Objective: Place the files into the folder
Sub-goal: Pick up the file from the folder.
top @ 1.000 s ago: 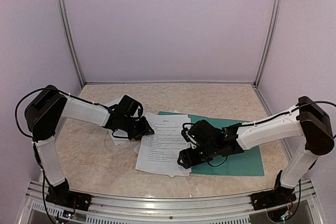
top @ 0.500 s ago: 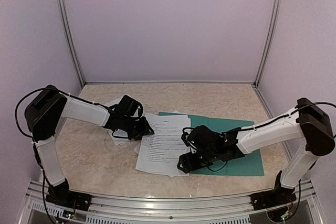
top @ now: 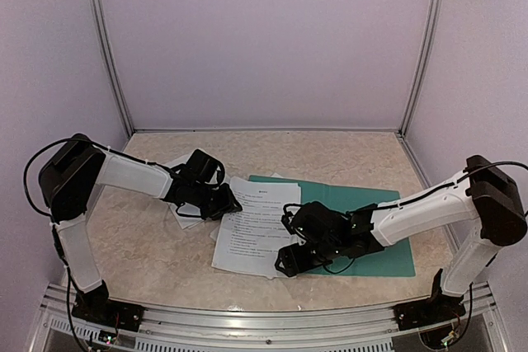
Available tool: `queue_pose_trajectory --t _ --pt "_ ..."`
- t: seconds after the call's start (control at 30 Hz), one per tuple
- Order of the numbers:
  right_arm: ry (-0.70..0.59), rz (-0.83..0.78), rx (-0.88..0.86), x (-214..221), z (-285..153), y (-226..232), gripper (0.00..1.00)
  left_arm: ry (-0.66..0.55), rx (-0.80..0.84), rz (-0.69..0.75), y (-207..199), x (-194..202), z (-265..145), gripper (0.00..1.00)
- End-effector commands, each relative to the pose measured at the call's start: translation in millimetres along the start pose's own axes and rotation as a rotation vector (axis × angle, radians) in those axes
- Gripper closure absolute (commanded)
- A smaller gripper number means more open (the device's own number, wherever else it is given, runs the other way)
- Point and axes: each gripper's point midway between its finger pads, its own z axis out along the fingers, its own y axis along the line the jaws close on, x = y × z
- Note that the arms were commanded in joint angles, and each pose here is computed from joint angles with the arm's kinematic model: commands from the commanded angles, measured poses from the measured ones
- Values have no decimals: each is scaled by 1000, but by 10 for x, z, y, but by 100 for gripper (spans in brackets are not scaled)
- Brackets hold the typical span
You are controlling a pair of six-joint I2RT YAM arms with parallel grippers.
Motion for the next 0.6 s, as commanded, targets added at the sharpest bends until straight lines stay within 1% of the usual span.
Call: queue_pose_trajectory --t 0.0,0.13,0.27,0.33,0.47,0.57 --pt "-13 -4 50 6 -44 -64 28 -23 -14 18 -29 -74 -61 70" --pt "-37 -36 121 -110 -152 -151 25 -25 -11 20 -37 -83 -70 73" --pt "-68 -42 145 -271 -260 -248 24 -25 -6 37 -67 -94 -95 78" --pt "-92 -30 139 -361 -312 -319 24 -27 -1 49 -91 -101 -123 84" --pt "-159 0 112 -580 -438 -478 24 -47 32 111 -228 -129 -233 99" --pt "-222 20 82 -752 -523 -581 21 -84 68 194 -370 -158 -348 100"
